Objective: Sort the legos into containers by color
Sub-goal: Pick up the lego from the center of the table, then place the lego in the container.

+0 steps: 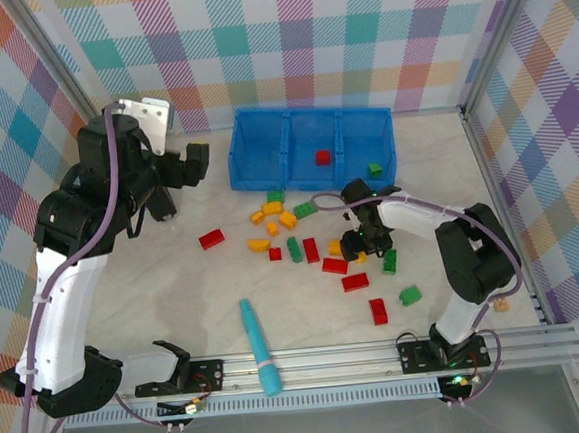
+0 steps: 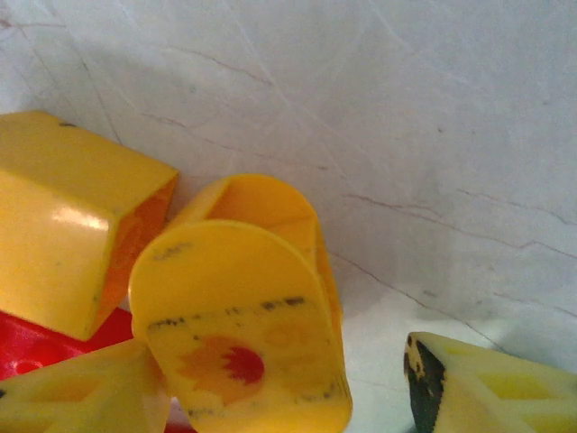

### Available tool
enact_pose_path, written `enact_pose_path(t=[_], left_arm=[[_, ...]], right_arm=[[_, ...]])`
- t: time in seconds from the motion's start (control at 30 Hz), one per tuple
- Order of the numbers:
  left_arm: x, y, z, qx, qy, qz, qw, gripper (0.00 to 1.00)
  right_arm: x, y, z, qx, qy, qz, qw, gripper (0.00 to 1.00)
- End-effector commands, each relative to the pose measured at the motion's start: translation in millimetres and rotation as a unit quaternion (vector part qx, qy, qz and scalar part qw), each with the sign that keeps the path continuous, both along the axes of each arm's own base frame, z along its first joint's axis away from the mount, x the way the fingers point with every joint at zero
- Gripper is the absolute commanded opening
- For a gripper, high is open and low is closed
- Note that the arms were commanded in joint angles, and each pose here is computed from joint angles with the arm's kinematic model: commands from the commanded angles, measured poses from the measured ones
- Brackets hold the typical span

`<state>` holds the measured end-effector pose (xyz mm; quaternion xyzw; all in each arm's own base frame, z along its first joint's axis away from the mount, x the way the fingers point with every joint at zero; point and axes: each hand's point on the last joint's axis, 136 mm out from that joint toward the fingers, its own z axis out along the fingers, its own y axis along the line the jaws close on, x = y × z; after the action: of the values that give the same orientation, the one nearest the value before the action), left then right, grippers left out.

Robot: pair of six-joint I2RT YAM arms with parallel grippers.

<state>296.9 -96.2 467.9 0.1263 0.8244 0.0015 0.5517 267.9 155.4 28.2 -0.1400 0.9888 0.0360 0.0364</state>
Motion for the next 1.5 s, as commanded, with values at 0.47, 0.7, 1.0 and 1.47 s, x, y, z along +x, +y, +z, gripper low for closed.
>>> enact_pose_path(t=[0.47, 0.7, 1.0, 1.47], left_arm=[[-3.2, 3.2, 0.2, 0.003, -0.01, 0.007, 1.0, 1.0], [-8.1, 14.3, 2.8, 0.014, -0.022, 0.025, 0.999, 1.0], [-14.3, 27.1, 2.9, 0.028, -0.04, 0.045, 0.998, 1.0], [-30.1, 38.1, 10.0, 0.028, -0.064, 0.05, 0.996, 1.0]], right_arm=[[18.3, 7.3, 3.1, -0.02, -0.008, 0.029, 0.999, 0.48], [31.1, 4.0, 26.9, -0.038, -0.03, 0.042, 0.998, 0.42], [120.8, 39.8, 127.4, -0.005, -0.179, 0.087, 0.98, 0.4], [259.8, 179.4, 259.2, 0.175, -0.456, 0.169, 0.856, 0.39]])
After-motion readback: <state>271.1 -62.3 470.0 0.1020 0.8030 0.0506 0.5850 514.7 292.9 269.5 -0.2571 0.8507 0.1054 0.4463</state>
